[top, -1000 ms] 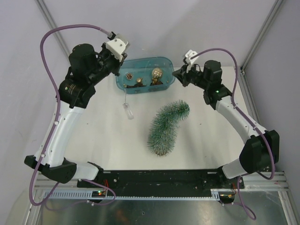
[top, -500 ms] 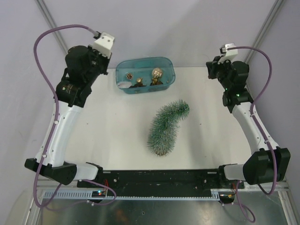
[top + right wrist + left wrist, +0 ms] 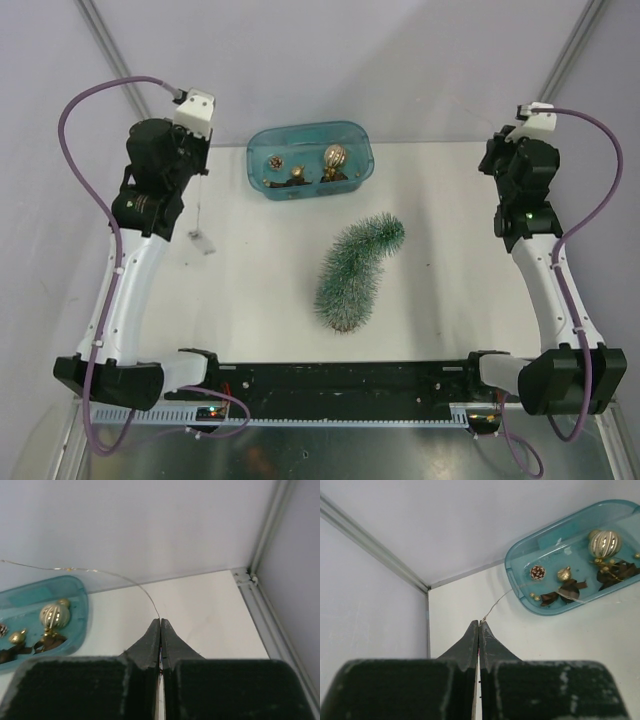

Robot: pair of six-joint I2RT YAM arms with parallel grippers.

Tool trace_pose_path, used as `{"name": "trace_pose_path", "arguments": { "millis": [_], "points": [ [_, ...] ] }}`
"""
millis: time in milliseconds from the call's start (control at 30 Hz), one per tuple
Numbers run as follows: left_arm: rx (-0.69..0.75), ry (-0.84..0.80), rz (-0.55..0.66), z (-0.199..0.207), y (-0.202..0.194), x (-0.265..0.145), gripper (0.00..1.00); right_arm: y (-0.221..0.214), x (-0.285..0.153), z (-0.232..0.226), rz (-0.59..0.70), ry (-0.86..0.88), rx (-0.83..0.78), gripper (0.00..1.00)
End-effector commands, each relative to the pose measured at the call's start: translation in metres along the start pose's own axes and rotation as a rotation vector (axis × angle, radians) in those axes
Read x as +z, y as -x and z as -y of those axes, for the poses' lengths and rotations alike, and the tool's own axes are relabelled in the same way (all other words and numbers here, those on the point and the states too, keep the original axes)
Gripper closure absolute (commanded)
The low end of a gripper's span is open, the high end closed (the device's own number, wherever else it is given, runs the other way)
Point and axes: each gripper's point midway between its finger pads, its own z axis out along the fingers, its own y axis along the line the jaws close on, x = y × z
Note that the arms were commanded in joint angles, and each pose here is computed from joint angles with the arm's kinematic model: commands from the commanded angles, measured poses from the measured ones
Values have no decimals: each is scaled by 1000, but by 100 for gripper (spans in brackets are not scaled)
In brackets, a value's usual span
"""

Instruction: Decorate the small christmas tree

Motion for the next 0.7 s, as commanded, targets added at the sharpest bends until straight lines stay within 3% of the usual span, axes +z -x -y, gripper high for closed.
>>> {"name": "trace_pose_path", "arguments": {
  "millis": [0,367,500,667],
  "points": [
    [-36,64,78,-23,13,-12,100,6,-14,39,7,-174,45,100],
    [-27,89,-7,-35,-36,-11,100,15,-43,118,55,-495,167,100],
    [37,-92,-2,1,-55,-12,99,13,-45,124,58,-517,215,100],
    [79,-422,-32,84,-93,-22,94,-1,-57,126,3,-549,250,100]
  ]
}}
